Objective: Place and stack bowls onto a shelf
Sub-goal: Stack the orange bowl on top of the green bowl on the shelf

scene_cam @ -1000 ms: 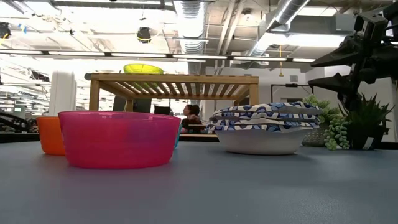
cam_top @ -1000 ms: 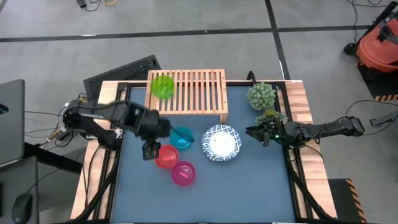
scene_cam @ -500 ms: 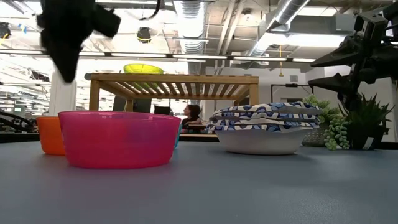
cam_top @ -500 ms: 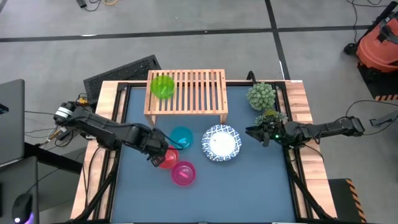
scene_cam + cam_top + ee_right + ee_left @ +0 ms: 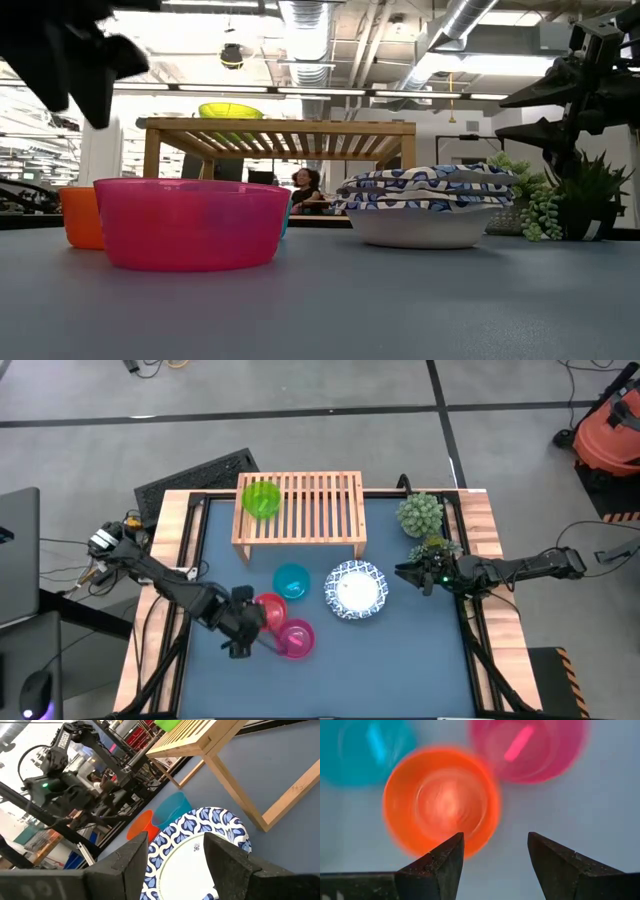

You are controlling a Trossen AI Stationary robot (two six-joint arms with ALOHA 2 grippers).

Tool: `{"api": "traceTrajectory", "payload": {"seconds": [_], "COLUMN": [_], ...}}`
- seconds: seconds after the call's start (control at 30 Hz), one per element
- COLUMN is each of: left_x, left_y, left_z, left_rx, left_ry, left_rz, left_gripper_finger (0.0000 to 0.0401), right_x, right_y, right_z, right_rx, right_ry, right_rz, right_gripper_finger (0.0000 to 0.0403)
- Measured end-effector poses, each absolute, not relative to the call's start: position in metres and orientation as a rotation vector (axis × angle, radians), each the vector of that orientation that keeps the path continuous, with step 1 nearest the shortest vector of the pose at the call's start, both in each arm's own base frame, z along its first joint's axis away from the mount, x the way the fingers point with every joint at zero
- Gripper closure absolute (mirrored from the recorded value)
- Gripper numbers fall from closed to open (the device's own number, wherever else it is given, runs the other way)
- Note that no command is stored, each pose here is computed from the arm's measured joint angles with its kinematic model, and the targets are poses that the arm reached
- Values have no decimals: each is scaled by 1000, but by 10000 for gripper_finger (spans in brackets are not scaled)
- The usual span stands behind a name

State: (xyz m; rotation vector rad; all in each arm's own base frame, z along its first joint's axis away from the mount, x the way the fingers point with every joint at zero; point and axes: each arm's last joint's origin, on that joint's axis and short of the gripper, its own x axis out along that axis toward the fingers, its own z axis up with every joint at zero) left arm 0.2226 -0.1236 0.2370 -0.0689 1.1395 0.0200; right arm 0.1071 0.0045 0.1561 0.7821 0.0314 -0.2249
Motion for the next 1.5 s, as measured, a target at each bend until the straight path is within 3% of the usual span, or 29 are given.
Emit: {"api": "traceTrajectory", "payload": {"seconds": [0.2, 0.53, 0.83, 1.17, 1.33, 1.5], "left_x": [226, 245, 243, 237, 239, 244], "left_y": [-135, -133, -131, -119, -114, -118], "left_z": [221, 196, 186, 167, 168, 175], "left_rx": [106, 159, 166, 73, 42, -8], "left_ry": [1157, 1217, 1219, 1278, 1290, 1274], "left_rz": [-69, -85, -89, -50, -35, -49], "left_gripper_finger": [195, 198, 278, 326, 390, 400], "right_x": [107, 107, 107, 107, 107, 107], "right_y": [5, 4, 4, 4, 5, 5], "right_z": [156, 156, 156, 156, 156, 156], "right_rx": [782, 785, 786, 807, 809, 811], "right_ry": [32, 32, 31, 29, 29, 28], "right_rz": [-225, -226, -225, -226, -225, -226], "right_gripper_finger": [184, 184, 184, 184, 184, 184]}}
